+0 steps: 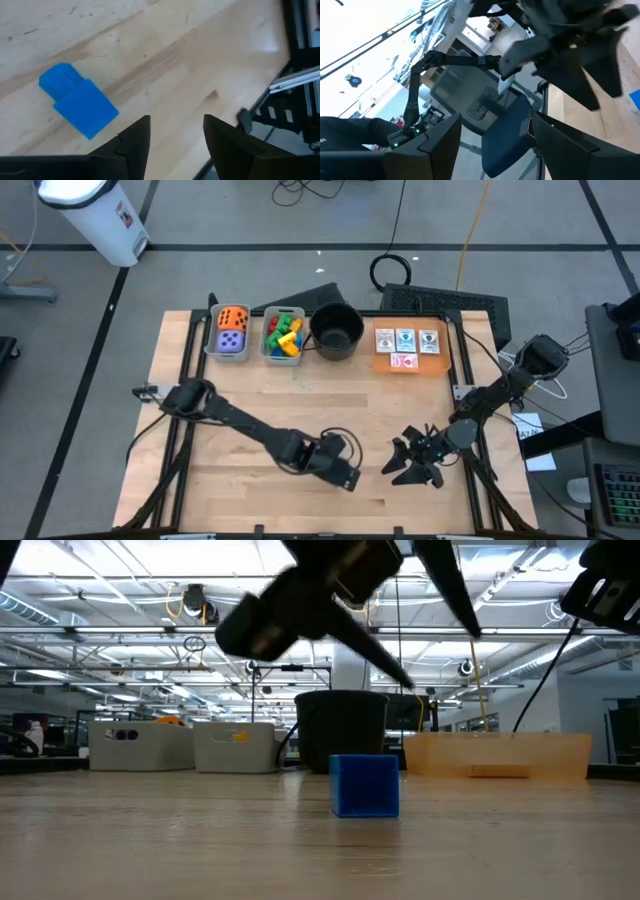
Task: Pick & Place Toys
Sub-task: Put the blue game piece into the right gray bin
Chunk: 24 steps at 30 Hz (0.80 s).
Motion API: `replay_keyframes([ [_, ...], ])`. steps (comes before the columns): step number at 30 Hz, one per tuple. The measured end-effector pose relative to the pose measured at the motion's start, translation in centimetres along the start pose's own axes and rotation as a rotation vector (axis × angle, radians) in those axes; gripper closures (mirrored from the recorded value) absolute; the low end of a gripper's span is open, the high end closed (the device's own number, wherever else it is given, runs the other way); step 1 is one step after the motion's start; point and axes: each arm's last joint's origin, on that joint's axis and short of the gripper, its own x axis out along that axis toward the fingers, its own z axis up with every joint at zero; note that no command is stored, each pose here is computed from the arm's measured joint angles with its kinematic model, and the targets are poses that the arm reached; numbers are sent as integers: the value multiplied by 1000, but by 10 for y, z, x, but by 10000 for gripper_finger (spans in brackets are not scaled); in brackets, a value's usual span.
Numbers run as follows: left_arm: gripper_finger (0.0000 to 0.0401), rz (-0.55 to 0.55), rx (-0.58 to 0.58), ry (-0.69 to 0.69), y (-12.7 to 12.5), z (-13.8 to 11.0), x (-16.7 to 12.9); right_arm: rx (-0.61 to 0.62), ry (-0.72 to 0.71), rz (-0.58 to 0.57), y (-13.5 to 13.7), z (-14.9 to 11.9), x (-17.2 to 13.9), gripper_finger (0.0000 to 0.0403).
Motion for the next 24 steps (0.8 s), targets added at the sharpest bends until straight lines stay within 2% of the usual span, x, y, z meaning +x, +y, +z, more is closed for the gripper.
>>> replay_keyframes([
  [7,215,69,4,36,12,8,15,3,6,0,0,-1,0,167],
  [11,215,157,7,103,22,4,21,5,16,-5,0,-2,0,169],
  [15,215,231,14,145,29,1,18,2,19,-5,0,-3,0,170],
  [24,215,377,22,134,41,7,8,1,21,-9,0,-3,0,174],
])
